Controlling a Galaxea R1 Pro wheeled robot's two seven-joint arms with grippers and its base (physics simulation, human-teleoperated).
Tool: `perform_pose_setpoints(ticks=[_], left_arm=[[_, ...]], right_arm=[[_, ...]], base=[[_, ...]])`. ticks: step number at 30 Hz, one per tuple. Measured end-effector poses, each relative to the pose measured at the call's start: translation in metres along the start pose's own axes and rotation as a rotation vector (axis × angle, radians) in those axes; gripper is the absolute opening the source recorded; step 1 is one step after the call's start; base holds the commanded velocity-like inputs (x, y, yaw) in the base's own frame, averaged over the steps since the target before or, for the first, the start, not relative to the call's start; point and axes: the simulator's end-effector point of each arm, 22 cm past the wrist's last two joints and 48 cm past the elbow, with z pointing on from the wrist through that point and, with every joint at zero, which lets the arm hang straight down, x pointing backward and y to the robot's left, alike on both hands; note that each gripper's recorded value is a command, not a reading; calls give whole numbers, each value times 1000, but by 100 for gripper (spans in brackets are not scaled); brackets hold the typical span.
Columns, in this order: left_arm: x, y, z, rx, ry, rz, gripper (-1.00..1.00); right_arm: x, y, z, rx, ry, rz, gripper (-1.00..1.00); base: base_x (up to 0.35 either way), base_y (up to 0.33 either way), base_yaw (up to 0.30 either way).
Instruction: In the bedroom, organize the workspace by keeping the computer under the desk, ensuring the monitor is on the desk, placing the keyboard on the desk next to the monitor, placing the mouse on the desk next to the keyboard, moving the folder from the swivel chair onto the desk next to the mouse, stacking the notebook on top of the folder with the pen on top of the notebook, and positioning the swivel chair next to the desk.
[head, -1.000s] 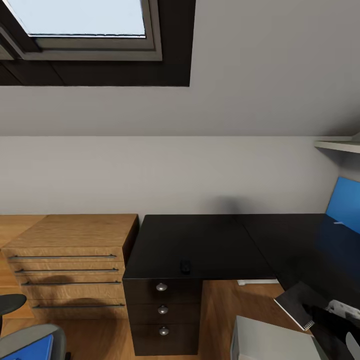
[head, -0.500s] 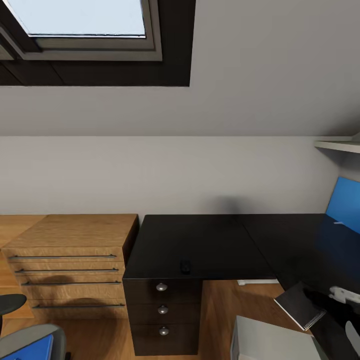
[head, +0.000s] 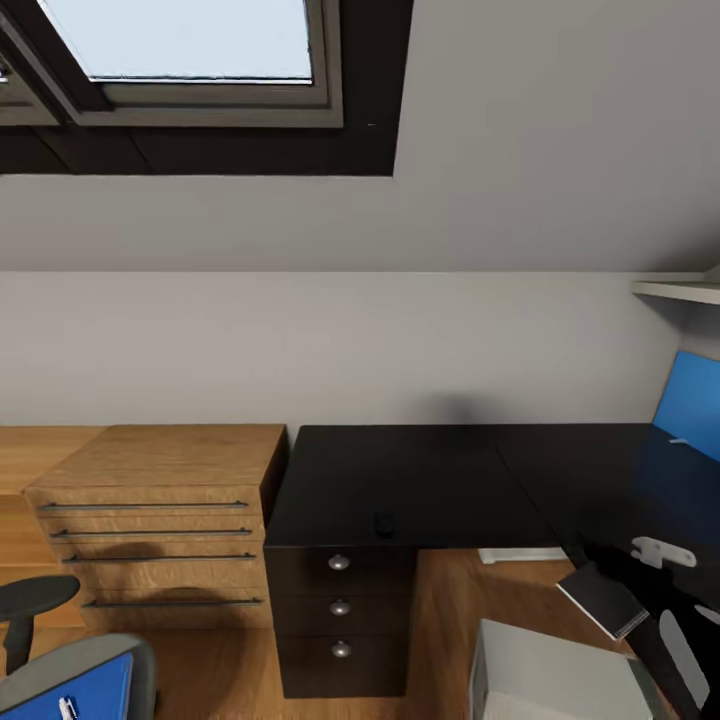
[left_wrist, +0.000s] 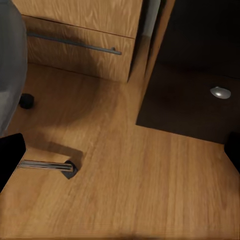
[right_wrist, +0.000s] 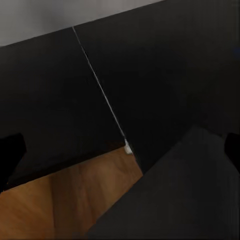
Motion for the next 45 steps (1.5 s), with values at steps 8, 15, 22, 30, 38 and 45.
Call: perform_pose_setpoints(ticks=[8, 15, 22, 30, 38, 45], left_arm=[[0, 0, 0, 0, -1, 0, 100], [0, 0, 0, 1, 0, 0, 100], [0, 0, 0, 1, 0, 0, 100], [0, -2, 0, 3, 0, -2, 100], [1, -2, 0, 4, 0, -2, 100], [0, -2, 0, 3, 0, -2, 100]], right_arm=[[-7, 96, -2, -95, -92, 58, 100], [7, 127, -2, -32, -81, -126, 100], [20, 148, -10, 155, -96, -313, 100], [28, 202, -36, 309, -189, -594, 100], [53, 241, -64, 364, -282, -823, 100], [65, 246, -72, 385, -285, -911, 100]], base=[[-94, 92, 0], [-13, 11, 0], [-2, 1, 0], [0, 0, 0], [0, 0, 0], [0, 0, 0]])
